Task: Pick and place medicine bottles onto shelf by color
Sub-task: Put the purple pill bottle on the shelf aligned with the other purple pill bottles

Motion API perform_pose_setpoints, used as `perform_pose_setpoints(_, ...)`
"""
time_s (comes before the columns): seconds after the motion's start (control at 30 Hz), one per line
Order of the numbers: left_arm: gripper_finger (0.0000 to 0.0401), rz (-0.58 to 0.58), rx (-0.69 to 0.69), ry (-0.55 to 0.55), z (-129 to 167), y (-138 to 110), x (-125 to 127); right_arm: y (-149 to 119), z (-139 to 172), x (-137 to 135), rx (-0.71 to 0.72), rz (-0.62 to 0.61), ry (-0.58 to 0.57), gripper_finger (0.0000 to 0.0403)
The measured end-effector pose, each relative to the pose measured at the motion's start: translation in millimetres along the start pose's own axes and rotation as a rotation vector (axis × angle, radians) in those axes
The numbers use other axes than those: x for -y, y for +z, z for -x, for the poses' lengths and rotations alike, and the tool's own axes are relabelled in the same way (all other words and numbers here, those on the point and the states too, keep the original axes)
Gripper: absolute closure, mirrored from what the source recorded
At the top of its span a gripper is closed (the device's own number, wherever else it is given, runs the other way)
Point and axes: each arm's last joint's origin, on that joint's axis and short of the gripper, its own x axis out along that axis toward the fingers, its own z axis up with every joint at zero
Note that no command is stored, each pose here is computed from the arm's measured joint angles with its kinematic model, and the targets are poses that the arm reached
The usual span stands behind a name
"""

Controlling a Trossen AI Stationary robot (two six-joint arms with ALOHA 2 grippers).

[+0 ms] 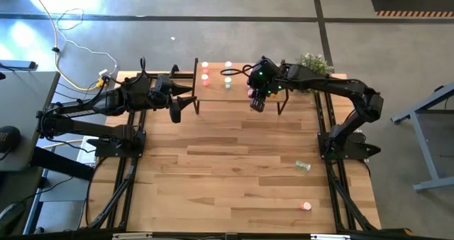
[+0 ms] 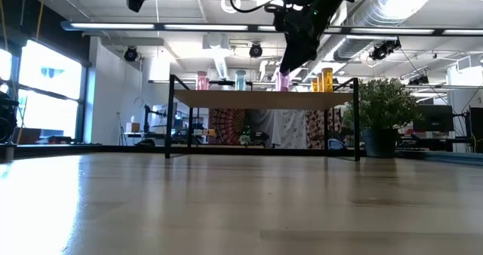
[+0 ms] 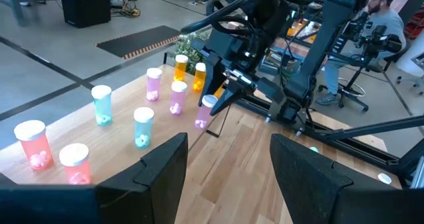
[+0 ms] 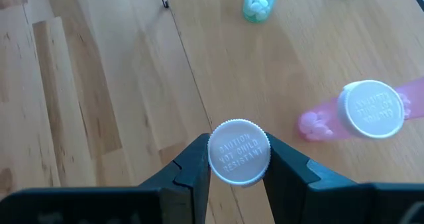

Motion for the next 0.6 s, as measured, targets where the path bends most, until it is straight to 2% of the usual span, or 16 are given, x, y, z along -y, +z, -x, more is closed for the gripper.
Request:
perform_pose_setpoints(0.3,0.0197,0.0,0.0,0.0,0.0,0.0,0.0,-0.2,0.1,1.7,-0.007,0.019,-0.059,0.03)
perform_pose_setpoints(0.6,0.0197,0.0,0.0,0.0,0.0,0.0,0.0,-0.4,-0.1,1.6,-0.008,0.019,-0.054,0.0298)
